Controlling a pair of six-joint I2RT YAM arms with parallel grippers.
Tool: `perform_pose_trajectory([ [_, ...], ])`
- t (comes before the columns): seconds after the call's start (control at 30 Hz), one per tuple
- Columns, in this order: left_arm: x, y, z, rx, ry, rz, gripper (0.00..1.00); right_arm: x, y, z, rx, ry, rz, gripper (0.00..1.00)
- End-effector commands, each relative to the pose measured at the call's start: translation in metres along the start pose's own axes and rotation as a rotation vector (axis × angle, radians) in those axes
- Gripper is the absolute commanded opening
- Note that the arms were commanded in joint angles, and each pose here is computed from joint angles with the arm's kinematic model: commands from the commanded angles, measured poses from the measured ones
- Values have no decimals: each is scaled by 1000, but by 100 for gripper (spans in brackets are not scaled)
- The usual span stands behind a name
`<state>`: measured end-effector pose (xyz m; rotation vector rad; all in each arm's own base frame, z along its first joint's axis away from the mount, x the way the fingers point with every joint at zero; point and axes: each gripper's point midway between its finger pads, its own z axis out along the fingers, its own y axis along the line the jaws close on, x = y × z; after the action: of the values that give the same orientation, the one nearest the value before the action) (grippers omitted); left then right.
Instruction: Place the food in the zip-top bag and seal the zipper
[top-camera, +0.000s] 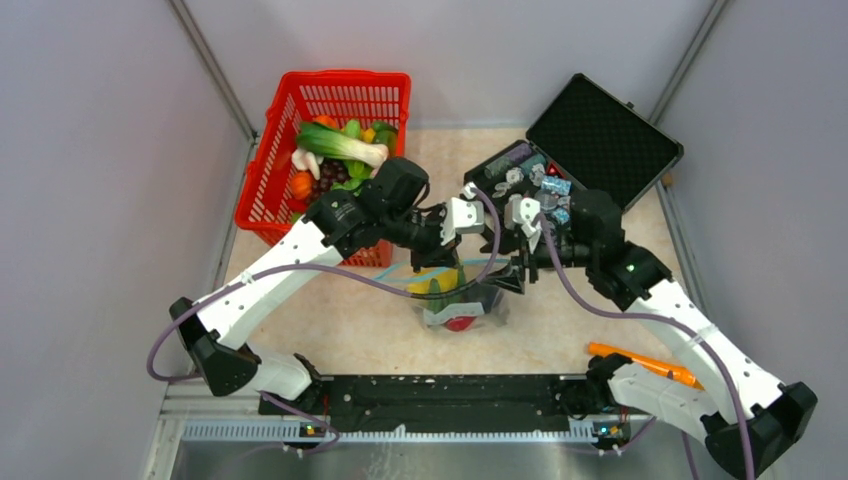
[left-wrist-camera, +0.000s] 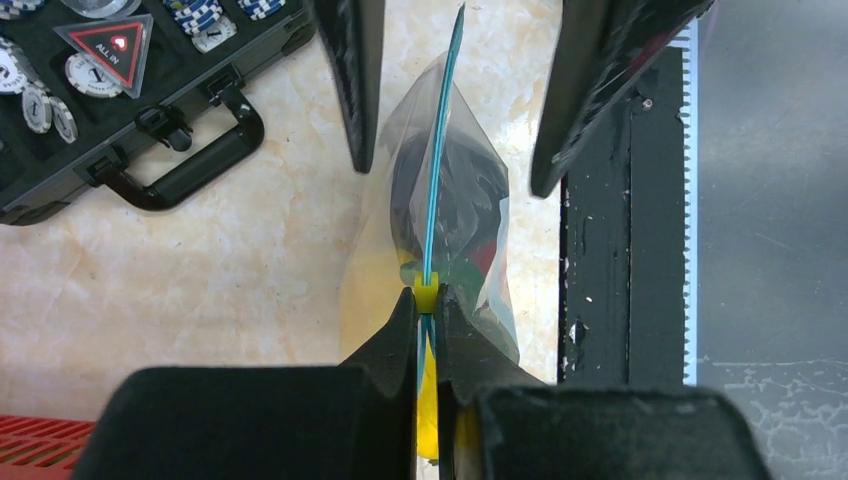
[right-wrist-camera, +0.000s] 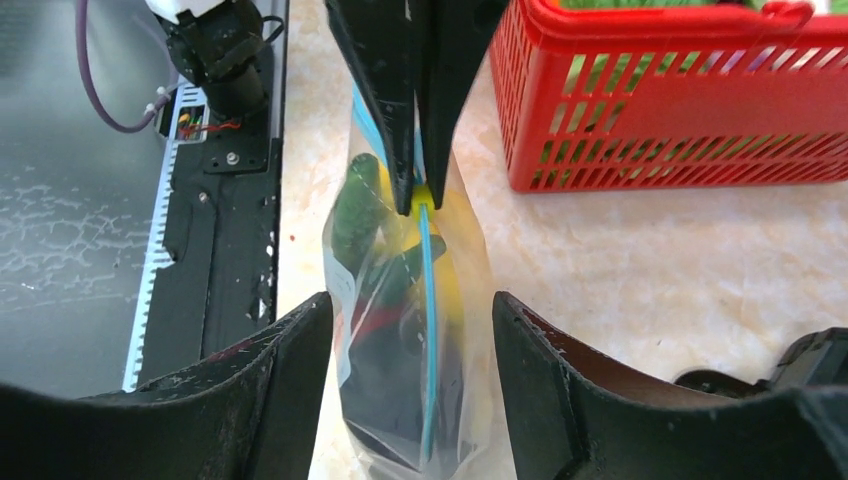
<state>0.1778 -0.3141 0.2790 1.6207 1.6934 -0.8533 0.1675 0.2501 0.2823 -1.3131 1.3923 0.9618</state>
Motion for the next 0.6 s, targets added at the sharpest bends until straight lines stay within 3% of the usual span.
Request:
perform_pose_trajectory([
  [0.0, -29, -6, -8, 17, -78, 51, 0, -18, -11, 3, 1, -27, -42, 58],
  [0.23, -26, -5, -5, 9, -62, 50, 0, -30, -16, 9, -10, -73, -40, 55],
  [0.57, -27, -6, -5, 7, -65, 50, 0, -24, -17, 18, -35, -80, 28, 40],
])
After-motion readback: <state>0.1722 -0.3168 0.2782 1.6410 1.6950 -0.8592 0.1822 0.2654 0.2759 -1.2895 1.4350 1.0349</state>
